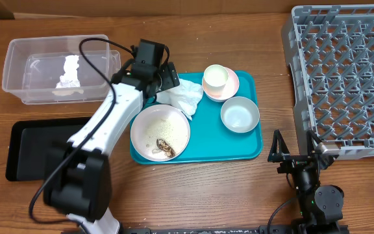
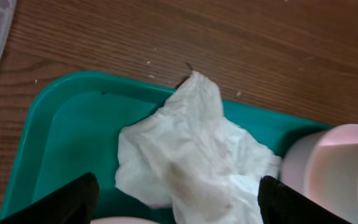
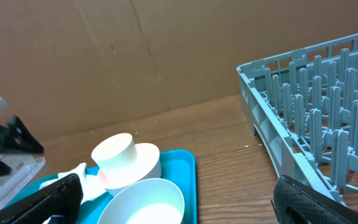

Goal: Sort waste into correct bins and load items into the dishwasher
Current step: 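Grasp the remaining napkin with the left gripper and lift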

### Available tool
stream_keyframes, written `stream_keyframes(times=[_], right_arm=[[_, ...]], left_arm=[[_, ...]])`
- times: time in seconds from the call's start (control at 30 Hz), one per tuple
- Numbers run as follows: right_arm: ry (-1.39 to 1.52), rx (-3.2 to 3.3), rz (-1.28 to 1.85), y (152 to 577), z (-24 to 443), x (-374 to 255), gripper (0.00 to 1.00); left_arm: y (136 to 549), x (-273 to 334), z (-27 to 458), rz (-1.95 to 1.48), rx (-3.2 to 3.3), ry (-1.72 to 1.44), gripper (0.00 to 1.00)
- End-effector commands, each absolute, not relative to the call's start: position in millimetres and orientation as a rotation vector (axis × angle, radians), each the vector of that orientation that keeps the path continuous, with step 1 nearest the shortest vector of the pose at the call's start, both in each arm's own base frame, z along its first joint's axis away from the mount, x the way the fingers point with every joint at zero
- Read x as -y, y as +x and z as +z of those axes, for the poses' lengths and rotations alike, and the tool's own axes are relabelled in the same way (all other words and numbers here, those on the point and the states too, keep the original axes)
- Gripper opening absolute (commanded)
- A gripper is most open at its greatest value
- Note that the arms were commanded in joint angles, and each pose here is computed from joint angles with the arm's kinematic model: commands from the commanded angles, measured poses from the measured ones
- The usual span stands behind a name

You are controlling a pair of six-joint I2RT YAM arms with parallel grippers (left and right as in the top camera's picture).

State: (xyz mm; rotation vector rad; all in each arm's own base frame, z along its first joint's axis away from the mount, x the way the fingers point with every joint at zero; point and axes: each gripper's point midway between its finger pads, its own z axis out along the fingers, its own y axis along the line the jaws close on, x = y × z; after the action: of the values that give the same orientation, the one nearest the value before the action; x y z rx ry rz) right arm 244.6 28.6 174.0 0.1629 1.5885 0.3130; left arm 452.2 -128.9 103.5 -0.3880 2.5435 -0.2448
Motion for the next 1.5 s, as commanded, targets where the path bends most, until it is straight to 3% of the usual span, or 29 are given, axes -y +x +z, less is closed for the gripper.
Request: stream_keyframes(times=[0.0,0.17,0.37,0.63,0.8,1.03,1.2,1.27,1.47], right_arm=[[0.165,-1.586,0.301,245.0,171.6,-26.8,1.0],[0.165,-1.586,0.301,245.0,171.6,-26.8,1.0],[0.165,-1.586,0.301,245.0,171.6,-26.8,1.0],[0.165,-1.586,0.301,245.0,171.6,-26.8,1.0],[0.165,-1.586,0.301,245.0,171.6,-26.8,1.0],[0.165,-1.586,0.301,245.0,171.6,-26.8,1.0],[0.165,-1.586,0.301,245.0,171.6,-26.8,1.0],[0.165,-1.586,0.301,245.0,171.6,-26.8,1.0],[0.165,-1.586,0.301,245.0,171.6,-26.8,1.0]], left_arm=[[462.6,117.5,91.1,-0.129,-2.539,-0.345,0.82],[461.4,111.5,81.0,-0.064,-2.561,-0.315,0.82],[455.4,102.7,76.4,-0.049,-2.55,-0.513,0.82],[450.4,120.6,42.0,-0.159,-2.642,-0.557,0.72],[446.7,125.9,28.1,-0.195,-2.675,-0.604,0.59],[459.5,127.3,47.2,-0.209,-2.629,-0.604,0.48],[464.7,129.0,64.9,-0.231,-2.598,-0.598,0.2],[464.7,129.0,66.6,-0.233,-2.595,-0.598,0.04],[460.2,129.7,64.4,-0.234,-2.617,-0.598,0.04]])
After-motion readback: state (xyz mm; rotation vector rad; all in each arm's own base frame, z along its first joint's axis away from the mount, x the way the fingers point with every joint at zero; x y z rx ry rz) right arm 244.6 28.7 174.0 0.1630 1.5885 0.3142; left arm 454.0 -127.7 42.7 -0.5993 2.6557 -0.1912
